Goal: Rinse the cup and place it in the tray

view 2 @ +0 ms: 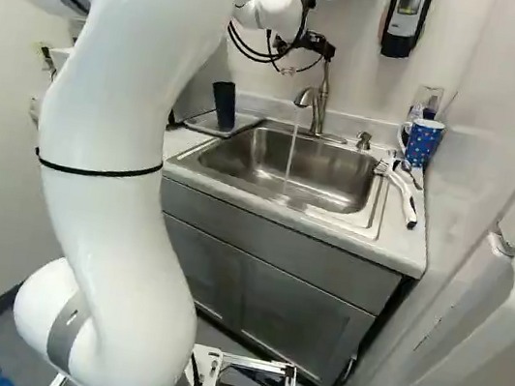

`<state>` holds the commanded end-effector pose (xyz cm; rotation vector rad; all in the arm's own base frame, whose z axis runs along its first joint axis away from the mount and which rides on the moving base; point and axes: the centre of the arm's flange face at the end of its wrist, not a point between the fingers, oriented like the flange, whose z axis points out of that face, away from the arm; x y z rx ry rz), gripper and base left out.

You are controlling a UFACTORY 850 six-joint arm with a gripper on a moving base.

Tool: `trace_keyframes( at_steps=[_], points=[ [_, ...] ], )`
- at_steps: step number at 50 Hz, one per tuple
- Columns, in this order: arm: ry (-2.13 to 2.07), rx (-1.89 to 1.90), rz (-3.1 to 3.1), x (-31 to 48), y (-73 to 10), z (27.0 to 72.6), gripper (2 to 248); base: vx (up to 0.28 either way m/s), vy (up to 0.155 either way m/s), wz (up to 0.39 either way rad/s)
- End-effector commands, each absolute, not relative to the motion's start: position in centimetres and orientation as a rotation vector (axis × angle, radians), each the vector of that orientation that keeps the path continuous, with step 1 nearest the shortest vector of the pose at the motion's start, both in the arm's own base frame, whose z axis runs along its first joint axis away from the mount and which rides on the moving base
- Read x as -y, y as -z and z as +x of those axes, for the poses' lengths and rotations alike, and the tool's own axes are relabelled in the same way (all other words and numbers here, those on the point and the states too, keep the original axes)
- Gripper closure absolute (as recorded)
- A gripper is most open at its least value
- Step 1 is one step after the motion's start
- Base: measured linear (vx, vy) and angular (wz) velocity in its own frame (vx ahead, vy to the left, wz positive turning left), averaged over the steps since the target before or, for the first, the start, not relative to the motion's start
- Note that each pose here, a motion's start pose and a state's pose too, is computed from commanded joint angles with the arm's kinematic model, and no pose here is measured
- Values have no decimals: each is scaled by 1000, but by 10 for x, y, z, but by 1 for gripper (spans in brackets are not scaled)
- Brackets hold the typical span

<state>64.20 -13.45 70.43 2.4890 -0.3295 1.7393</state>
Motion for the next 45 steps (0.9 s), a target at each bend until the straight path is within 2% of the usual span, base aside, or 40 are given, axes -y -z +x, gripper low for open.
trace_keyframes(
  at_steps=[45],
  points=[
    [-1614, 344, 2572, 126, -700, 606, 3, 0, 0, 0]
  ],
)
